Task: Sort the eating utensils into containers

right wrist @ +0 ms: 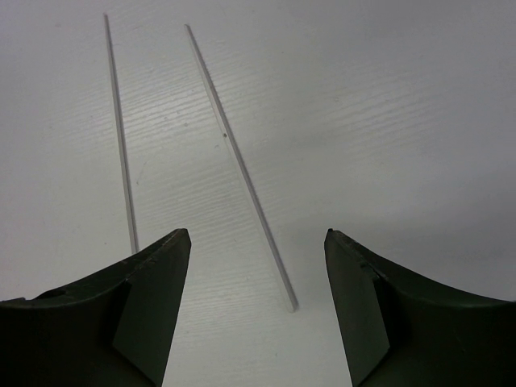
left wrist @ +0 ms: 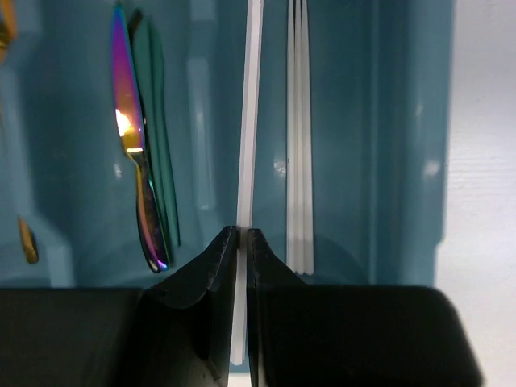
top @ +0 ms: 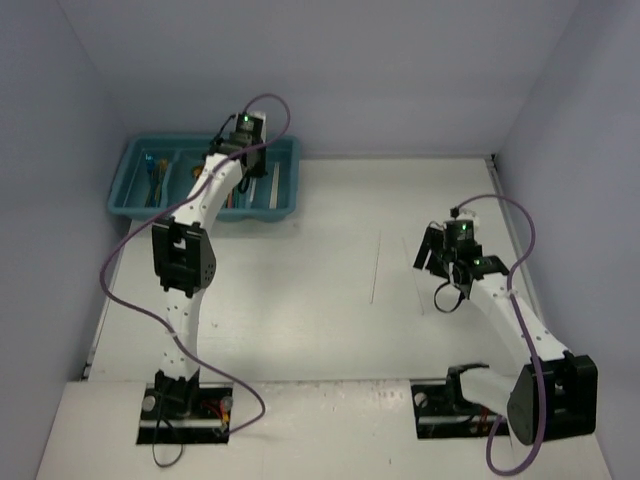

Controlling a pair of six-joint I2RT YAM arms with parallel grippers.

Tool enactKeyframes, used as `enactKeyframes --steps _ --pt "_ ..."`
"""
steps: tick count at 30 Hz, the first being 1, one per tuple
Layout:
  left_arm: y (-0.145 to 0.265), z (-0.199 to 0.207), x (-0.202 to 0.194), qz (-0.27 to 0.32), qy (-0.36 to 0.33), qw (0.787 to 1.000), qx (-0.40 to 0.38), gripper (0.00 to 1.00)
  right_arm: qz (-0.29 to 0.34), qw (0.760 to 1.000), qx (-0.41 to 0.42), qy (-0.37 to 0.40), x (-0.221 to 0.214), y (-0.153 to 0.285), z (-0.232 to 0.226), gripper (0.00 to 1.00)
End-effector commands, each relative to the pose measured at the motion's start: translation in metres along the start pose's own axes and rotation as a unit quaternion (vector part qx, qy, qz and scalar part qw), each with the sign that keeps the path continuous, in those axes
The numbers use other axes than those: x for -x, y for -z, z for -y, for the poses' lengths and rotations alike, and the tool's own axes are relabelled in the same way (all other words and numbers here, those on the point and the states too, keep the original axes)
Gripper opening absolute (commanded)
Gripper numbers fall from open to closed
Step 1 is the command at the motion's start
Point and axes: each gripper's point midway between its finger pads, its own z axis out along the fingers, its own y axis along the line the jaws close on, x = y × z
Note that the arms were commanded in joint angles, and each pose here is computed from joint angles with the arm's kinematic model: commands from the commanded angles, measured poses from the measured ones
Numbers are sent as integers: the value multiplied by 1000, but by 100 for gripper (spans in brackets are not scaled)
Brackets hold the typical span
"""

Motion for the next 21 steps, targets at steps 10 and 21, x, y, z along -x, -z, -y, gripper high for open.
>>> enactKeyframes --steps 10,21 --pt "-10 19 42 43 -17 997 -59 20 -20 999 -42 -6 -7 -20 12 64" --pt "105 20 49 78 32 992 -99 43 -73 996 -48 5 -31 -38 11 64"
